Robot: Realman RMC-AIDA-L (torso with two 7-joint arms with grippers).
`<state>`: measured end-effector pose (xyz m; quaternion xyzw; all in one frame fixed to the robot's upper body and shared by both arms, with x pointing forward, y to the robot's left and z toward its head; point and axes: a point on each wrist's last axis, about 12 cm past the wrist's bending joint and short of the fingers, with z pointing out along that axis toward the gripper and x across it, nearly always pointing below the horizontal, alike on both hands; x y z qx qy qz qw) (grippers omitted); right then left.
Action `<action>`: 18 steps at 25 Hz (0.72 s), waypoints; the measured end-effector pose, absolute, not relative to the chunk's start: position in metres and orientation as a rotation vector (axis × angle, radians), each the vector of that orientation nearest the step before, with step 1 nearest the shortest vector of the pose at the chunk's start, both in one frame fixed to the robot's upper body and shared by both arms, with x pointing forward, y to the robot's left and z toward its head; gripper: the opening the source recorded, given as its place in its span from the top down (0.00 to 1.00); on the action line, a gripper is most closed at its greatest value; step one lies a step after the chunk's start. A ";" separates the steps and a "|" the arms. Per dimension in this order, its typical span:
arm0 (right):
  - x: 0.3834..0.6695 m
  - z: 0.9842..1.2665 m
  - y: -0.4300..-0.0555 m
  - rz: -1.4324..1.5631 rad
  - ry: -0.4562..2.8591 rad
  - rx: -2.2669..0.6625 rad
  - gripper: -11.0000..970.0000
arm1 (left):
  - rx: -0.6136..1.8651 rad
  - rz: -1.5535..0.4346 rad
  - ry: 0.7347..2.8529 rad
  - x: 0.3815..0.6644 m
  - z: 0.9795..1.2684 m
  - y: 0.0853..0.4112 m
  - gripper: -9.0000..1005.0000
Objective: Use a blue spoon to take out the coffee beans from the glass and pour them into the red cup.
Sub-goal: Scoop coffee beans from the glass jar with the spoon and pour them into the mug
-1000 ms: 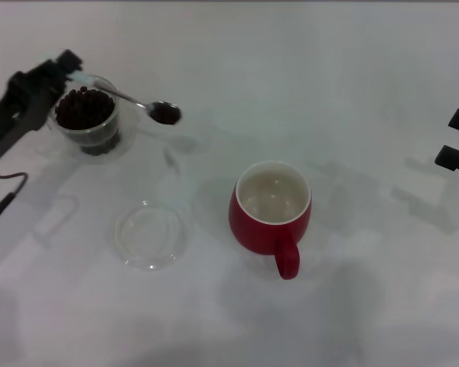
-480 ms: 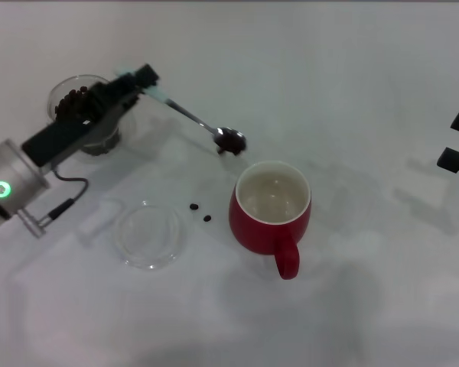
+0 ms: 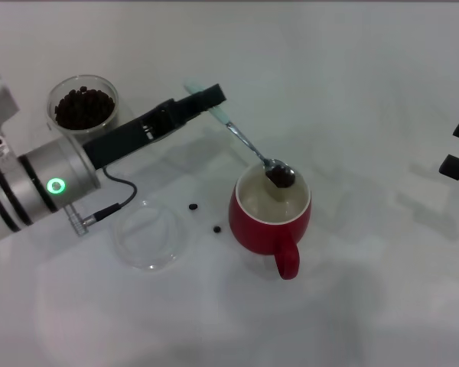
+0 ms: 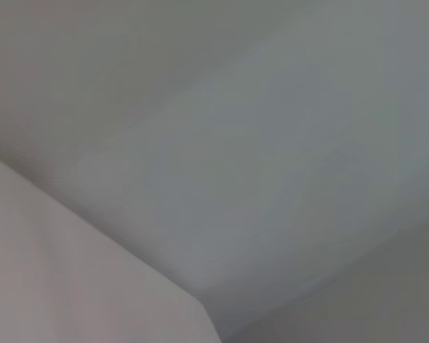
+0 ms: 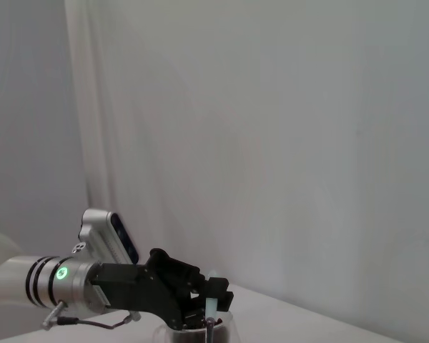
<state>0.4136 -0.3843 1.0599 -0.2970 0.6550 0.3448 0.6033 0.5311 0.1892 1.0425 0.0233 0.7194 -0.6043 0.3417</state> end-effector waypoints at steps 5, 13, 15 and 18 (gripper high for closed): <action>0.411 1.059 -0.385 0.797 1.520 -0.680 0.38 | 0.195 -1.537 1.856 0.536 1.048 0.184 0.85; 0.411 1.059 -0.386 0.797 1.524 -0.674 0.38 | 0.355 -1.466 1.861 0.552 1.059 0.181 0.85; 0.411 1.059 -0.386 0.797 1.526 -0.673 0.38 | 0.412 -1.451 1.864 0.556 1.062 0.179 0.84; 0.411 1.059 -0.386 0.796 1.527 -0.672 0.38 | 0.524 -1.431 1.849 0.561 1.069 0.175 0.84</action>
